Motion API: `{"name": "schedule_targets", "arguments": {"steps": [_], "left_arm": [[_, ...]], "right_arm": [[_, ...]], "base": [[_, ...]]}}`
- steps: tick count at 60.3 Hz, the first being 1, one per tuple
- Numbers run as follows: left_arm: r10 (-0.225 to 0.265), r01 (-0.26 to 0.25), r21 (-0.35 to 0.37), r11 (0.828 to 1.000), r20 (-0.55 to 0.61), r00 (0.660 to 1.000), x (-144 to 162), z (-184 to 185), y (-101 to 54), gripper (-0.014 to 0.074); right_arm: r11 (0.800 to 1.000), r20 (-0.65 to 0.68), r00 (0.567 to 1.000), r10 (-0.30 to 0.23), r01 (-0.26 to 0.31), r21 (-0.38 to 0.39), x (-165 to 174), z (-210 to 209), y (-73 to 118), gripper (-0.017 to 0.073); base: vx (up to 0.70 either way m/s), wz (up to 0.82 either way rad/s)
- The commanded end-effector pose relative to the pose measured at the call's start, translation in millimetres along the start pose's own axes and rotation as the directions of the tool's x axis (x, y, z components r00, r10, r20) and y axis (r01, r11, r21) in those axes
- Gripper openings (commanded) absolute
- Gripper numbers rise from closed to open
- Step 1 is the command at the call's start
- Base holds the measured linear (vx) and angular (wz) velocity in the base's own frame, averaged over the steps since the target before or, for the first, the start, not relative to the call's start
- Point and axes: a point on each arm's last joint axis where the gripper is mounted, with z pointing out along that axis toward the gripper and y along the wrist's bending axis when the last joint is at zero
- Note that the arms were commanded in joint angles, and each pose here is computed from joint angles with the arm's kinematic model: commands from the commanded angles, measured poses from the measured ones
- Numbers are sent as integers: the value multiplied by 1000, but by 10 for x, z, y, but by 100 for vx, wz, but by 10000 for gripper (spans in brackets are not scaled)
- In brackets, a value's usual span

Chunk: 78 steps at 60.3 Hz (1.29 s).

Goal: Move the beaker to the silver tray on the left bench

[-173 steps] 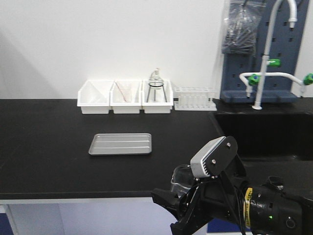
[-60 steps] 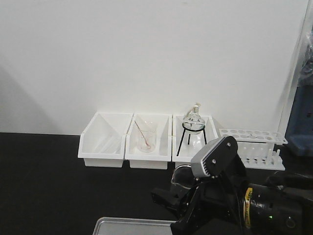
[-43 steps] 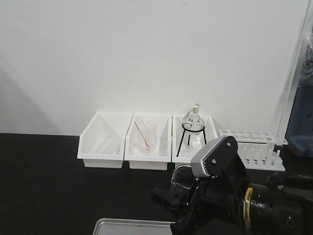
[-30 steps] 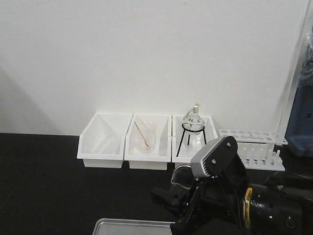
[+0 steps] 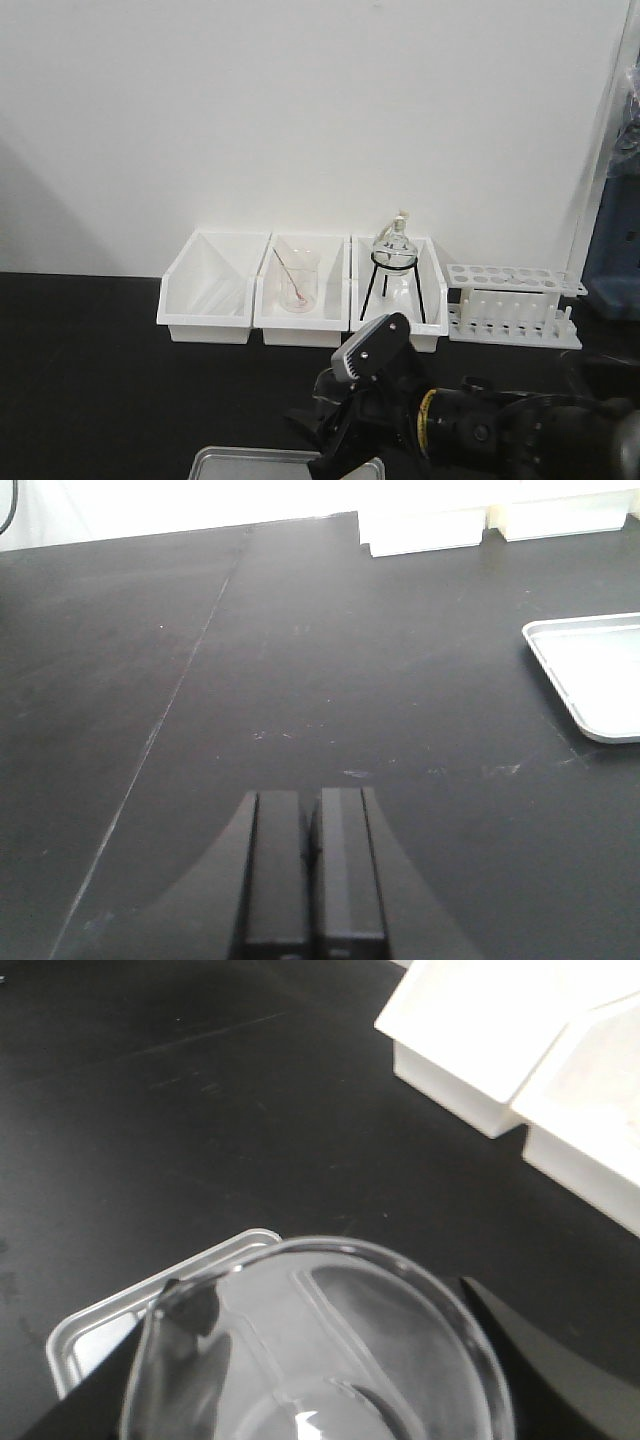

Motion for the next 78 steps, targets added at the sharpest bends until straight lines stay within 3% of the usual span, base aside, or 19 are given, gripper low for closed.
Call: {"name": "schedule_targets", "arguments": {"steps": [1, 15, 27, 48, 64, 78], "left_arm": [[-3, 2, 5, 1000, 64, 998, -8, 15, -7, 1], [-3, 2, 5, 1000, 64, 998, -8, 15, -7, 1], [-3, 2, 5, 1000, 64, 998, -8, 15, -7, 1], [-3, 2, 5, 1000, 64, 998, -8, 15, -7, 1], [-3, 2, 5, 1000, 64, 998, -8, 15, -7, 1], [-3, 2, 5, 1000, 64, 998, -8, 15, -7, 1]], "right_arm": [[998, 115, 993, -27, 34, -54, -174, 105, -26, -10], [989, 85, 996, 29, -16, -148, 174, 485, -65, -10], [988, 21, 999, 36, -33, -153, 449, 635, -88, -10], [991, -49, 998, 48, -54, -124, 635, 708, -122, 32], [992, -57, 997, 48, -54, -117, 645, 708, -128, 204], [989, -37, 998, 50, -54, -137, 626, 707, -110, 480]], "base": [[0, 0], [0, 0], [0, 0], [0, 0], [0, 0], [0, 0]]}}
